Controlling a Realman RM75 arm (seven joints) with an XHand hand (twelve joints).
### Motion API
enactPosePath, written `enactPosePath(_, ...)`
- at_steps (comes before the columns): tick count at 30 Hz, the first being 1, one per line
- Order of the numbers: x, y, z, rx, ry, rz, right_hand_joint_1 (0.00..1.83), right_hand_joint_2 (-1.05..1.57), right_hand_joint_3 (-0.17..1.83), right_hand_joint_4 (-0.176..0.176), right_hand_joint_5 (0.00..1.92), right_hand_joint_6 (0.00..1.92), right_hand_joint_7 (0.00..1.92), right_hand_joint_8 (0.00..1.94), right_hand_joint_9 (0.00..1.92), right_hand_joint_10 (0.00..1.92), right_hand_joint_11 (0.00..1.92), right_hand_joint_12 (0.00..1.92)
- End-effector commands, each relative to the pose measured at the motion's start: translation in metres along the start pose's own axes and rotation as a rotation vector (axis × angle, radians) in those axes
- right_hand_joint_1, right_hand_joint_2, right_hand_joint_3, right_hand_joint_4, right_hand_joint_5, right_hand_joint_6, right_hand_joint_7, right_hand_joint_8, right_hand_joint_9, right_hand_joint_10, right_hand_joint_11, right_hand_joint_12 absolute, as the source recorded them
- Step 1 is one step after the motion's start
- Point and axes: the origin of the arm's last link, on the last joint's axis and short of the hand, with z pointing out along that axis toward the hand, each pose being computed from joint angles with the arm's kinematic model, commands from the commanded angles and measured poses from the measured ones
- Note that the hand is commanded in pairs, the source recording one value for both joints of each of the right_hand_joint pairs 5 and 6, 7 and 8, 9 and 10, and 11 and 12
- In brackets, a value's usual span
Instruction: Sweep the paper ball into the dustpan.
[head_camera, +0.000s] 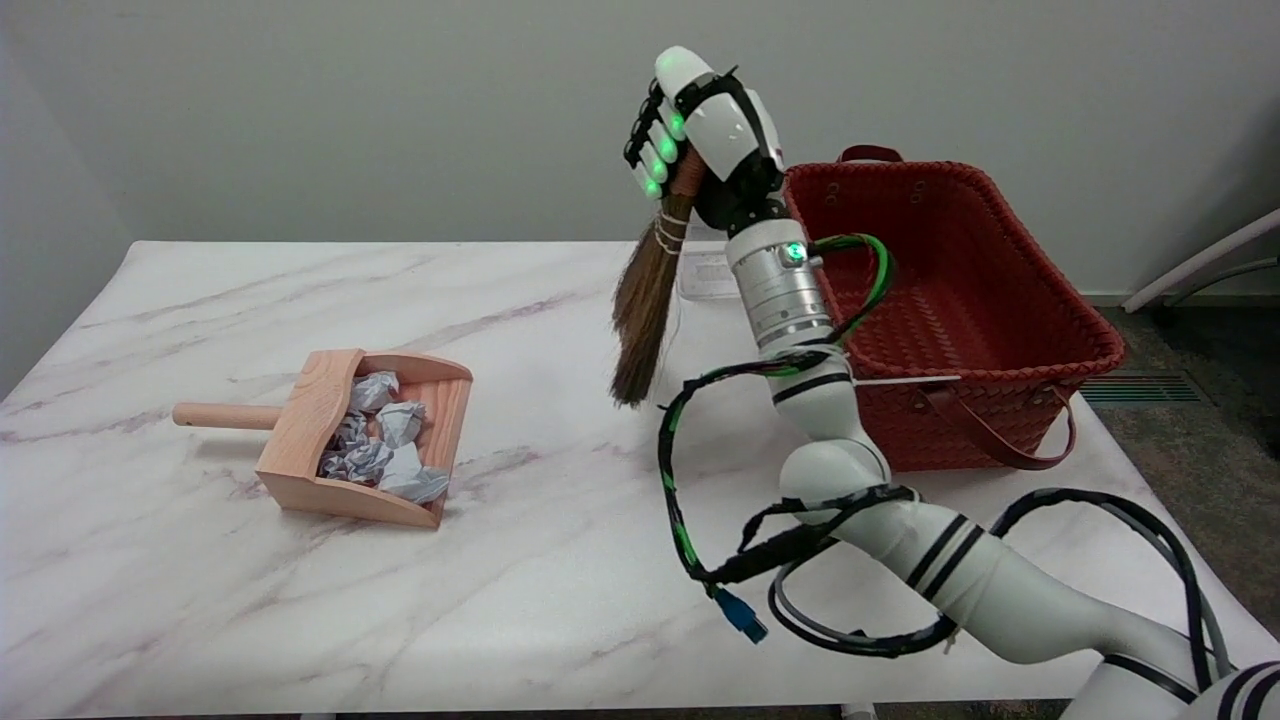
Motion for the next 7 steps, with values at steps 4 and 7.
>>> enactPosePath(4,0.016,0.011,-0.042,-0.111,0.034,0.199,0.91,1.22,1.37,0.0,1.92,1.92,1.92,1.92,1.92,1.92,1.78,1.78)
enactPosePath(7,0.023,0.022,-0.039,-0.139,0.04,0.222,0.89,1.17,1.44,0.0,1.92,1.92,1.92,1.92,1.92,1.92,1.79,1.79)
